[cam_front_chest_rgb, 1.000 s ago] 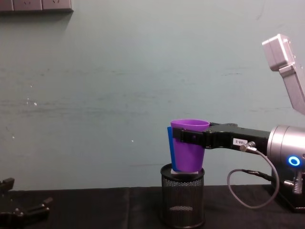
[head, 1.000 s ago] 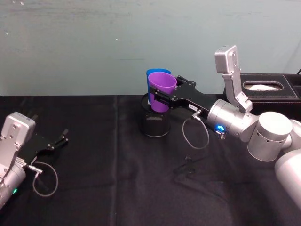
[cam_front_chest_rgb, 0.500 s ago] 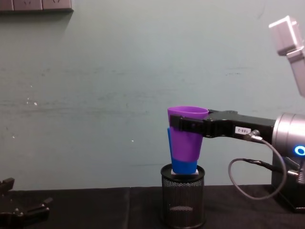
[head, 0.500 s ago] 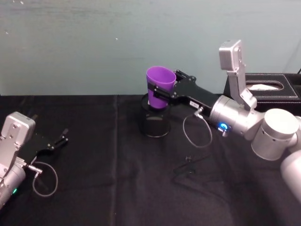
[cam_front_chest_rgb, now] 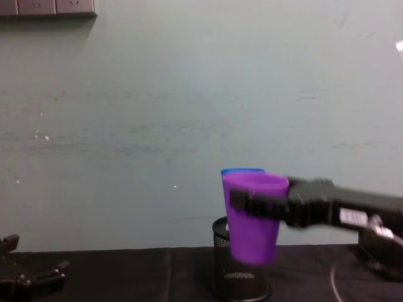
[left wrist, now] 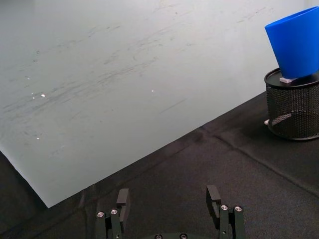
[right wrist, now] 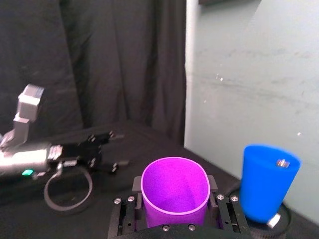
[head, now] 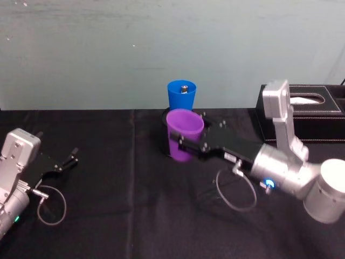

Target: Pick up one cup with a gripper and tap it against the other cup.

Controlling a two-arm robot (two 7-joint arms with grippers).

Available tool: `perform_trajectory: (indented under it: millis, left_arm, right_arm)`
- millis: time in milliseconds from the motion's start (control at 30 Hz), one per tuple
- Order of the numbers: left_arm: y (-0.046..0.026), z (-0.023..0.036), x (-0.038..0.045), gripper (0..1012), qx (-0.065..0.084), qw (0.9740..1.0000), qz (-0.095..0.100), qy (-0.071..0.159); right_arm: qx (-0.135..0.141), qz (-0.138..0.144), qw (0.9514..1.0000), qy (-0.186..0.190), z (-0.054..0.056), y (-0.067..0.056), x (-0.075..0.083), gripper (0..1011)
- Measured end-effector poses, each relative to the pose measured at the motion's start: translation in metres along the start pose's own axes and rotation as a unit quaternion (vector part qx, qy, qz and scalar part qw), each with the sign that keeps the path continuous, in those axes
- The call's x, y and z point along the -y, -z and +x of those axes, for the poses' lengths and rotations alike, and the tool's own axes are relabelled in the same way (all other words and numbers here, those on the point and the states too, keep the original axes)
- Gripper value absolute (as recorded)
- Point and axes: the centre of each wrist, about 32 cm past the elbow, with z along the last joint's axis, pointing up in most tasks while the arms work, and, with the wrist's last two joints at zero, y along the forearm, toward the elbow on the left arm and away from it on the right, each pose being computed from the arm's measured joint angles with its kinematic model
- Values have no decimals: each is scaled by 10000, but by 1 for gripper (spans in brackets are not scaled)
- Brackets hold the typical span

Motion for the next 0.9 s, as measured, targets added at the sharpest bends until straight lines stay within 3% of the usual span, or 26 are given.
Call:
perform_trajectory:
  millis: [367,600,900]
  left_arm:
    - [0,0,0,1000,0,10000,0,0]
    - [0,0,0,1000,0,10000,0,0]
    - [0,0,0,1000,0,10000,0,0]
  right_arm:
    - [-123,-20,9999,-2,-236,376,282,728]
    - [-220,-24,9997,103,-300,590,382,728]
    - [-195,-39,9997,171,-364,779,419,728]
